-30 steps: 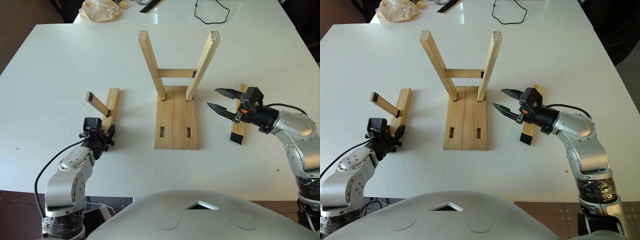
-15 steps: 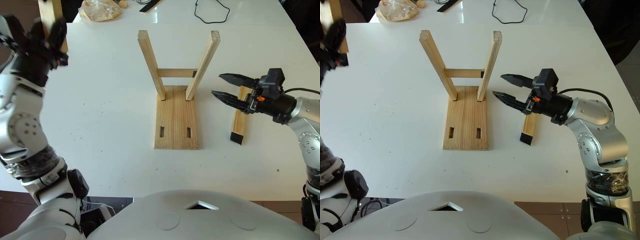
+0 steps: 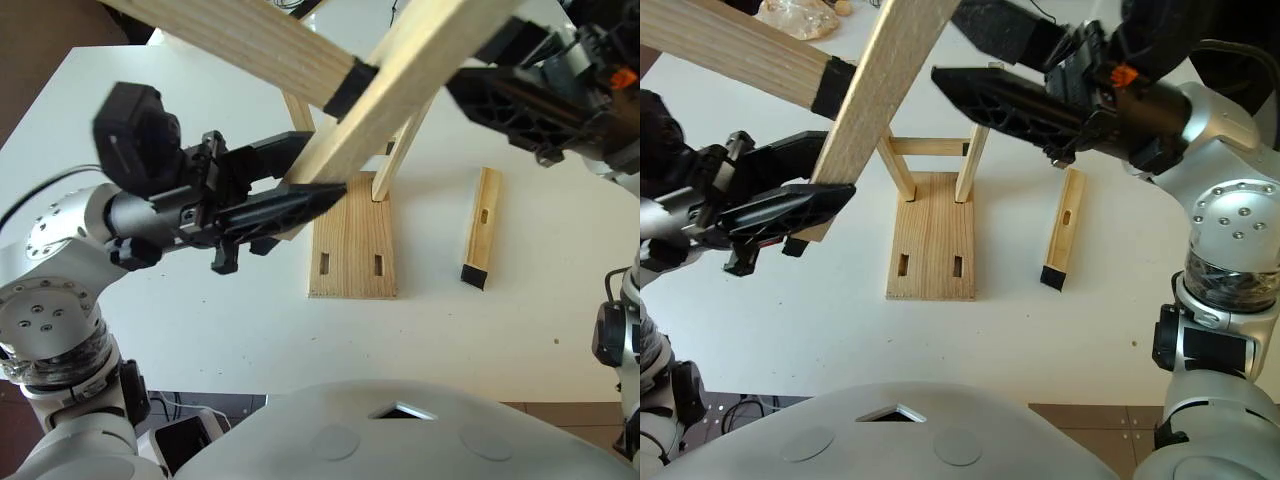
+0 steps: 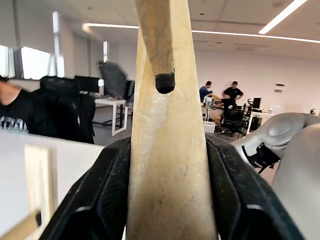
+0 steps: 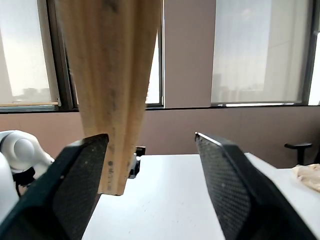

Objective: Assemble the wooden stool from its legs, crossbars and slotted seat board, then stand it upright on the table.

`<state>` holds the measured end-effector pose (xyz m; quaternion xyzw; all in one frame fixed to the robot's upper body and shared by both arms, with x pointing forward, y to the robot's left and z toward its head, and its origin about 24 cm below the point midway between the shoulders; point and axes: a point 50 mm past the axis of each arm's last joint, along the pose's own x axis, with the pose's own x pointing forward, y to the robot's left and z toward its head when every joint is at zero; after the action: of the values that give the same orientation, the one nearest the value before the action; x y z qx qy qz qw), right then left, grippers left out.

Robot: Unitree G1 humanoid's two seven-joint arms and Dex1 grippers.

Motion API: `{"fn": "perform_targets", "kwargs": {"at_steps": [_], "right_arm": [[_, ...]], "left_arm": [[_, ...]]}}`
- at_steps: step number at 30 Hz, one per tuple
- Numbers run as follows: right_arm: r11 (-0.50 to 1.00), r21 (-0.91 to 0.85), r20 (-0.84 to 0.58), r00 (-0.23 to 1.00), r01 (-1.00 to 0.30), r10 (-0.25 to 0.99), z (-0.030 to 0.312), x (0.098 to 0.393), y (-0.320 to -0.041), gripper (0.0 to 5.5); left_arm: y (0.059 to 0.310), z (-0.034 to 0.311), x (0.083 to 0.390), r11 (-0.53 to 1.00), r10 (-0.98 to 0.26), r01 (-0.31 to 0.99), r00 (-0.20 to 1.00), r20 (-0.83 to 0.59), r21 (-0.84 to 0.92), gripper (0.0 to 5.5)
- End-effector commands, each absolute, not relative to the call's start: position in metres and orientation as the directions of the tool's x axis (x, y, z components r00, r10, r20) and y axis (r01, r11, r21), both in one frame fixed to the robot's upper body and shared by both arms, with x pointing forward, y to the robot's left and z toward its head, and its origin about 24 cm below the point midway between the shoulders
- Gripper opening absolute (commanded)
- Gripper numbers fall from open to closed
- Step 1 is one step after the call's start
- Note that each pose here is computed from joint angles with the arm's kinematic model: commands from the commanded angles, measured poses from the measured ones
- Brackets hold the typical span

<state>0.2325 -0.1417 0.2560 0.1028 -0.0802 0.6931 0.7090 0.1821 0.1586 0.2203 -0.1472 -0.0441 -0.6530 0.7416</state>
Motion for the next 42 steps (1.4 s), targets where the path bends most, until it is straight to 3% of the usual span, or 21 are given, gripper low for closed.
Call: {"fn": "perform_targets", "kwargs": {"at_steps": [1,20,36,42], "right_arm": [[-0.042,0.014,0.113,-0.040,-0.999,0.993,0.247,0.234,-0.138,3.18],[-0.145,0.006,0.029,-0.145,-0.989,0.989,0.233,0.228,-0.138,3.18],[-0.120,-0.059,-0.010,-0.119,-0.991,0.993,0.222,0.232,-0.126,3.18],[-0.144,-0.056,-0.041,-0.142,-0.988,0.989,0.215,0.228,-0.127,2.36]], "left_arm": [[0.150,0.214,0.183,0.066,-0.972,0.990,0.093,0.214,-0.128,2.01],[0.144,0.203,0.196,0.132,-0.980,0.990,0.137,0.142,-0.042,2.01],[0.137,0.194,0.194,0.100,-0.993,0.995,0.100,0.068,0.001,2.01],[0.136,0.192,0.195,0.105,-0.993,0.994,0.105,0.053,0.010,2.01]]}}
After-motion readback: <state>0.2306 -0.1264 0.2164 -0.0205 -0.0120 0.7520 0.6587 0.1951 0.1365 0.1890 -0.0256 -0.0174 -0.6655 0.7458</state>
